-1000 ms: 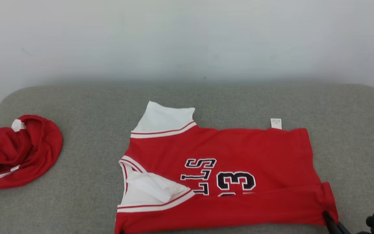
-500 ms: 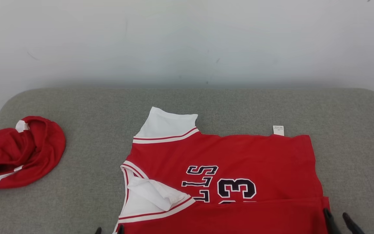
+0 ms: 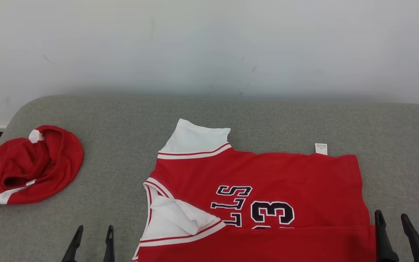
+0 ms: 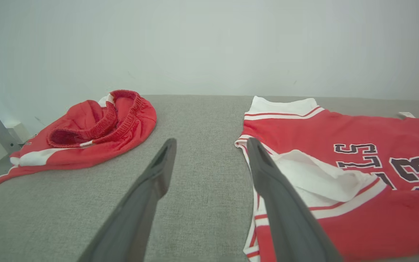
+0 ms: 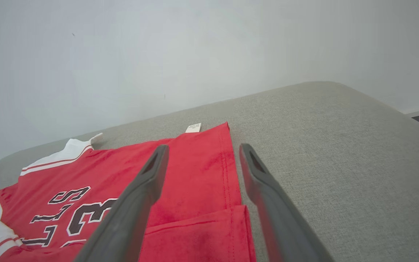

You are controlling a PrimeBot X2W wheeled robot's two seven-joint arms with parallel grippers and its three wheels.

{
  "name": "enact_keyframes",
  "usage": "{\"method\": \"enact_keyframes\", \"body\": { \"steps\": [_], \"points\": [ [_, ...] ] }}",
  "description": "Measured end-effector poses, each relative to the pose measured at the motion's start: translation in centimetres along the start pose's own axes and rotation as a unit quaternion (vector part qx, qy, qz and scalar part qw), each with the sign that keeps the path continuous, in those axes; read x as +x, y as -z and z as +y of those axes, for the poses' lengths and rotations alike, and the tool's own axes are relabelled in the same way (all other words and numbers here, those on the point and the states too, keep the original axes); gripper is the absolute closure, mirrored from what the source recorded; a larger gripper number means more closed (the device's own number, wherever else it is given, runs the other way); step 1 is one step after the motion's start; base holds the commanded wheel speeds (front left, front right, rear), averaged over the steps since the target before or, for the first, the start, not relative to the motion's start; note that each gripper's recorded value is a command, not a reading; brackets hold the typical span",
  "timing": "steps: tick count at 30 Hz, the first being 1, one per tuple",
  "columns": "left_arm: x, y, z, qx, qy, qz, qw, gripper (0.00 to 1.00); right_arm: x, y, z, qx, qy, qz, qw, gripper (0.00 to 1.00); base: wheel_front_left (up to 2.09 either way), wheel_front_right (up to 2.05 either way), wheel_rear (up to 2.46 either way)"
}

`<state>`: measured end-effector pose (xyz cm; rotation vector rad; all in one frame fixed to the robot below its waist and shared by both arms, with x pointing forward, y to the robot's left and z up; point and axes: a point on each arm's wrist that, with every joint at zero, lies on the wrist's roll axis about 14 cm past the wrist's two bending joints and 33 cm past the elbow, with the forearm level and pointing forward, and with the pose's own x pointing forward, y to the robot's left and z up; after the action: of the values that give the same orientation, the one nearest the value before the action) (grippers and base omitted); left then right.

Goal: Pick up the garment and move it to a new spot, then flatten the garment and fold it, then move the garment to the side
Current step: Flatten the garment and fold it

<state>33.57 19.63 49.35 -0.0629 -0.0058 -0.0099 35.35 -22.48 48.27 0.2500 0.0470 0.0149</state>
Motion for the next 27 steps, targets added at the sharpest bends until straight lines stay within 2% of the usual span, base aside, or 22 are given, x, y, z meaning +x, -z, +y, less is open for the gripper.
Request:
{"method": "enact_keyframes", "body": {
  "steps": [4,11,14,21,23,27],
  "points": [
    [-0.4,-0.1,1.1,0.04,-0.003,-0.001,0.999,0.0,-0.4,0.1,-0.1,-0.022,0.006,-0.01,1.0,0.0,0.0,0.0,0.0],
    [0.5,-0.5,1.4,0.032,0.003,-0.006,0.999,0.0,-0.3,0.3,-0.1,-0.029,0.012,-0.009,0.999,0.0,0.0,0.0,0.0],
    [3.4,-2.8,0.5,0.028,0.029,-0.04,0.998,0.0,1.1,-0.6,0.6,-0.028,0.004,-0.018,0.999,0.0,0.0,0.0,0.0],
    [12.3,-6.2,-2.8,0.033,0.122,-0.043,0.991,0.0,6.2,-1.8,0.9,-0.044,-0.008,-0.01,0.999,0.0,0.0,0.0,0.0],
    [16.0,-6.9,-4.3,0.049,0.155,-0.031,0.986,0.0,8.4,-2.3,0.4,-0.047,-0.005,-0.005,0.999,0.0,0.0,0.0,0.0],
    [20.2,-5.7,-6.3,0.049,0.183,0.022,0.982,0.0,10.8,-2.8,-0.3,-0.052,-0.001,-0.006,0.999,0.0,0.0,0.0,0.0]
  ]
}}
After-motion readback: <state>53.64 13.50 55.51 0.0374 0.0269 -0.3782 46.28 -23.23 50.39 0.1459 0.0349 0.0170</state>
